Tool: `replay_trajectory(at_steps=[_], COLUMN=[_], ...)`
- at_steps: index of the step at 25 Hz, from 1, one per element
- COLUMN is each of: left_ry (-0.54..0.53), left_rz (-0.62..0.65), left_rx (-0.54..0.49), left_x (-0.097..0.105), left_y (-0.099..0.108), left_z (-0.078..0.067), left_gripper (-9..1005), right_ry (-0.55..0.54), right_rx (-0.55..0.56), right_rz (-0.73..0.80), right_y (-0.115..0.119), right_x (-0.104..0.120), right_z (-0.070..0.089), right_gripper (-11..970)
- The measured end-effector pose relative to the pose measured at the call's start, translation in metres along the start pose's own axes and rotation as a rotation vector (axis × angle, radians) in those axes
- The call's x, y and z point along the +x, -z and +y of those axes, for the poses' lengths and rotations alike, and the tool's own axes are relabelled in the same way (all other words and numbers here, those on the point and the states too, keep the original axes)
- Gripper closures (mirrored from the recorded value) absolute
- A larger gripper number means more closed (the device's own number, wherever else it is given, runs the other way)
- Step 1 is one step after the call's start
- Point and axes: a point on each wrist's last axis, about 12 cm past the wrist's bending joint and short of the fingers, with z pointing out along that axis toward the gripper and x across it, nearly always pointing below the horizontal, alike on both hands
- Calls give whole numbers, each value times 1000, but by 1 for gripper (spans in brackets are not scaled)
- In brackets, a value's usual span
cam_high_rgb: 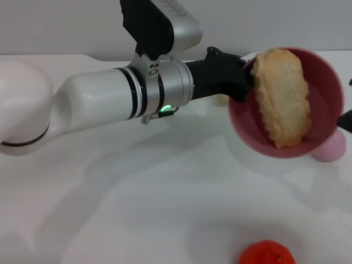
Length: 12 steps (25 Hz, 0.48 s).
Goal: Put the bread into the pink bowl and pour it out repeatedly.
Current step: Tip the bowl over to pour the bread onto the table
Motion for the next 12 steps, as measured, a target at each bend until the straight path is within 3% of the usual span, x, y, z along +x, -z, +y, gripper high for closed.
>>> replay_trajectory(at_steps=[7,12], left_ry=[-59,-158], left_rz=[3,19], left_rx=[-33,-138], left_x=[1,7], left_y=[1,-2], left_z=[5,9], left_gripper=[955,955], right_ry=[-1,-3], right_rx=[-35,-37], right_rz=[13,12], right_y=[-1,-1], right_x=[0,1], right_z=[3,3], right_gripper=[478,478])
